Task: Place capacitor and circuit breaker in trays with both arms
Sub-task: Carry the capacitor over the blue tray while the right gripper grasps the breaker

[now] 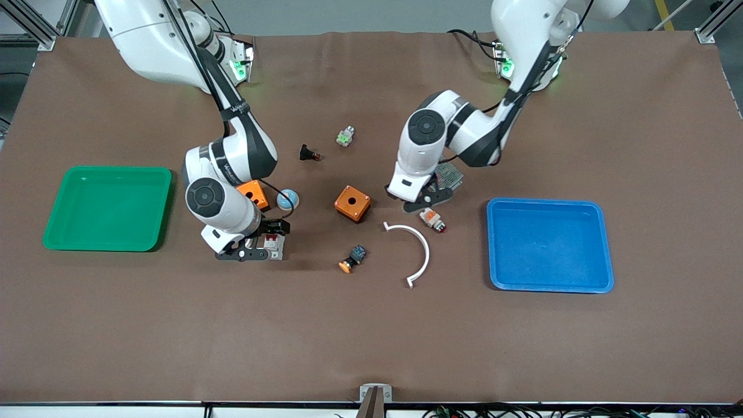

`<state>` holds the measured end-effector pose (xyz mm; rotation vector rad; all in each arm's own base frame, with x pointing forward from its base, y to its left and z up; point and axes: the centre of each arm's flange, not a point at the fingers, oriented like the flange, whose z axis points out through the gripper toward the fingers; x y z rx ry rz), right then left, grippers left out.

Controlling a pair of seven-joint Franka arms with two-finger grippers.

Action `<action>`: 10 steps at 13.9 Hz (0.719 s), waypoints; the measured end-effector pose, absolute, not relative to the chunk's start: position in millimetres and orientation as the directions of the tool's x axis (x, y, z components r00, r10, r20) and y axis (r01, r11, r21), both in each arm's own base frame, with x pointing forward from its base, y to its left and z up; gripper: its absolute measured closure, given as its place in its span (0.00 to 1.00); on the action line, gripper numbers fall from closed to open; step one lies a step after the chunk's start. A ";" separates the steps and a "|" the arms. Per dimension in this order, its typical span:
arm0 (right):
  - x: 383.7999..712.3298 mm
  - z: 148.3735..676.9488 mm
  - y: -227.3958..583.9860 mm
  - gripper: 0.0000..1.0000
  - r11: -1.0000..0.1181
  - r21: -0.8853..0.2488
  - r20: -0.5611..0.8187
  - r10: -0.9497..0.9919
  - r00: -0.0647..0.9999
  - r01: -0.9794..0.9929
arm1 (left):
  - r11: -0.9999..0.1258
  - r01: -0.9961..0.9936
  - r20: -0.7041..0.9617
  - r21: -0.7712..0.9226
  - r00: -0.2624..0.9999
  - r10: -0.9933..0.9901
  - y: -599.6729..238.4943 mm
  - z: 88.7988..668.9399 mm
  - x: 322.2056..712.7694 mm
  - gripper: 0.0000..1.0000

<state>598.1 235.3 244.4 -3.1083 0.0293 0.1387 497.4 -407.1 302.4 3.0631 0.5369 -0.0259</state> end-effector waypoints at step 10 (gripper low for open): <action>602.3 219.7 231.6 0.08 -0.998 -0.037 -0.075 -0.039 0.996 -0.042 | -0.952 0.301 -0.113 -0.052 0.946 0.305 -123.8 293.6 593.8 0.65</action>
